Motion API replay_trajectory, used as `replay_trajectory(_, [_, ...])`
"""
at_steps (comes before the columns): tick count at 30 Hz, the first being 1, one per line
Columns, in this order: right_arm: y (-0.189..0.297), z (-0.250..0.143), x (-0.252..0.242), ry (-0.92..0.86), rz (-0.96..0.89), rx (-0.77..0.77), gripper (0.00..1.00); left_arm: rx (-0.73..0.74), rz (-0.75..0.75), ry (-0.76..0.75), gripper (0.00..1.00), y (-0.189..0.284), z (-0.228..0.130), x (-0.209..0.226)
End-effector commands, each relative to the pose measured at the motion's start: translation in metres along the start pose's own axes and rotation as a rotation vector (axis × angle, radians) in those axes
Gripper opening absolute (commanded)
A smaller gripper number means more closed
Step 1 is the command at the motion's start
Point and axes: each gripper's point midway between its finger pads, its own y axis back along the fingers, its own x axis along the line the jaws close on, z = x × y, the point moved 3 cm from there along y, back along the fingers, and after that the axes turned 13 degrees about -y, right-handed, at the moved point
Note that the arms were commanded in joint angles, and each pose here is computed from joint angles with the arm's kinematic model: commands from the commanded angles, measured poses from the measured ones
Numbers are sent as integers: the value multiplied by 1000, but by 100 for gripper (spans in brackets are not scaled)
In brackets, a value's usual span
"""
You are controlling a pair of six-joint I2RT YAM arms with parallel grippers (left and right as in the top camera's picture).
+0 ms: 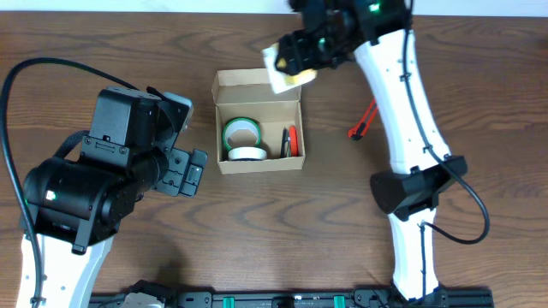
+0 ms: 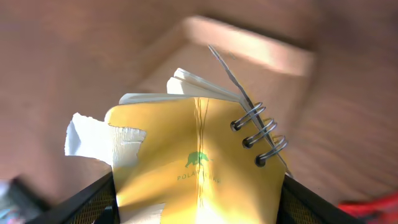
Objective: Pack container
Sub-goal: 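Carry the yellow notebook left and lower it into the box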
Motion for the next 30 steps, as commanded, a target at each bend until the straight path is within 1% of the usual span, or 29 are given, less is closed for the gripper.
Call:
replay_trajectory(1, [1, -17, 42, 25, 147, 62, 70, 4, 6, 4, 95, -1, 0, 1])
replay_trajectory(7, [-8, -55, 77, 86, 177, 181, 70, 4, 6, 4, 95, -1, 0, 1])
replay_trajectory(14, [-18, -83, 100, 199, 179, 257, 70, 4, 6, 4, 95, -1, 0, 1])
replay_trajectory(23, [-39, -103, 100, 223, 164, 345, 70, 4, 6, 4, 95, -1, 0, 1])
replay_trajectory(30, [-68, -104, 89, 234, 157, 369, 70, 4, 6, 4, 95, -1, 0, 1])
